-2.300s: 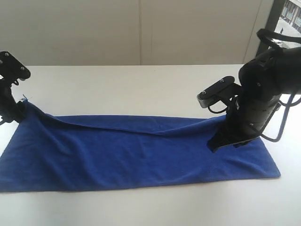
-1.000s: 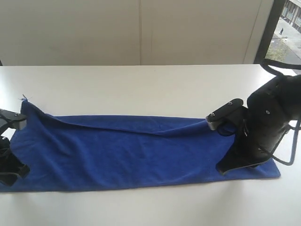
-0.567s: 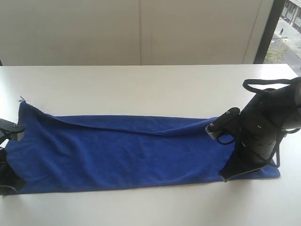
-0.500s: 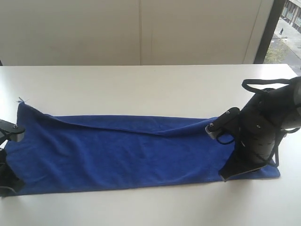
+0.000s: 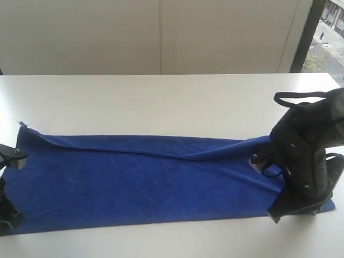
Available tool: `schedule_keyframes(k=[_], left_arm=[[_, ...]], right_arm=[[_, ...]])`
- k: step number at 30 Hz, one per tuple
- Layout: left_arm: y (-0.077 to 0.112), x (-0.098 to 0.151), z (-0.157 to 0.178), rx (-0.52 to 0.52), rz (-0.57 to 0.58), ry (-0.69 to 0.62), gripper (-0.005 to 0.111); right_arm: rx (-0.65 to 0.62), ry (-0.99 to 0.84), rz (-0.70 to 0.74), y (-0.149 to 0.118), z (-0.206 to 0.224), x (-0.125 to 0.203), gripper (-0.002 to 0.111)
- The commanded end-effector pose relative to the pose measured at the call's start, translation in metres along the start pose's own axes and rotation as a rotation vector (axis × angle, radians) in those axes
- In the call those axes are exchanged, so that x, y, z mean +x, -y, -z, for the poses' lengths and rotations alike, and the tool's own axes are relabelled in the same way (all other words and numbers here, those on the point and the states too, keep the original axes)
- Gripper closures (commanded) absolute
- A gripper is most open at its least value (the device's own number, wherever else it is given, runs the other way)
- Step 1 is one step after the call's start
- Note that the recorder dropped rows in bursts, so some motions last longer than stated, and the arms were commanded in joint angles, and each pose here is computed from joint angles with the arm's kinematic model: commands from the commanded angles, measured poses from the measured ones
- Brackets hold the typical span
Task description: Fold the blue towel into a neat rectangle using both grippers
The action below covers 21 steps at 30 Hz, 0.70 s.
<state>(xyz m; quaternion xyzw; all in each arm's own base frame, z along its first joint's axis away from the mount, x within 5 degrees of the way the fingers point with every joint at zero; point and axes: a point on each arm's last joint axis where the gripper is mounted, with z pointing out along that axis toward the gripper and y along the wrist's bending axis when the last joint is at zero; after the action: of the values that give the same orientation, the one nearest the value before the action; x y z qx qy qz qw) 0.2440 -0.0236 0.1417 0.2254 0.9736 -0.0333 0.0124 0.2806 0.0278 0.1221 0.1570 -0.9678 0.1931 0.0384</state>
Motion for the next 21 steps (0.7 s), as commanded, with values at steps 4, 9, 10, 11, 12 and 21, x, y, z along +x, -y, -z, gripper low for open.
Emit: schedule_keyframes(k=[4, 9, 10, 11, 12, 21], left_arm=[[0.006, 0.012, -0.001, 0.051, 0.002, -0.108, 0.107], [0.007, 0.013, -0.001, 0.068, 0.011, -0.121, 0.107], [0.008, 0.013, 0.0, 0.072, 0.013, -0.126, 0.107], [0.008, 0.013, 0.001, 0.077, 0.016, -0.125, 0.107], [0.009, 0.013, 0.003, 0.083, 0.018, -0.129, 0.107], [0.012, 0.001, 0.048, 0.097, 0.024, -0.033, 0.107]], right_arm=[[-0.066, -0.175, -0.035, -0.012, -0.019, 0.025, 0.108], [-0.091, -0.2, -0.024, -0.021, -0.018, 0.033, 0.108], [-0.088, -0.191, -0.015, -0.023, -0.016, 0.034, 0.108], [-0.086, -0.182, -0.008, -0.025, -0.013, 0.034, 0.108], [-0.083, -0.171, -0.003, -0.026, -0.01, 0.034, 0.108], [-0.075, 0.06, -0.069, -0.009, 0.042, 0.043, 0.108]])
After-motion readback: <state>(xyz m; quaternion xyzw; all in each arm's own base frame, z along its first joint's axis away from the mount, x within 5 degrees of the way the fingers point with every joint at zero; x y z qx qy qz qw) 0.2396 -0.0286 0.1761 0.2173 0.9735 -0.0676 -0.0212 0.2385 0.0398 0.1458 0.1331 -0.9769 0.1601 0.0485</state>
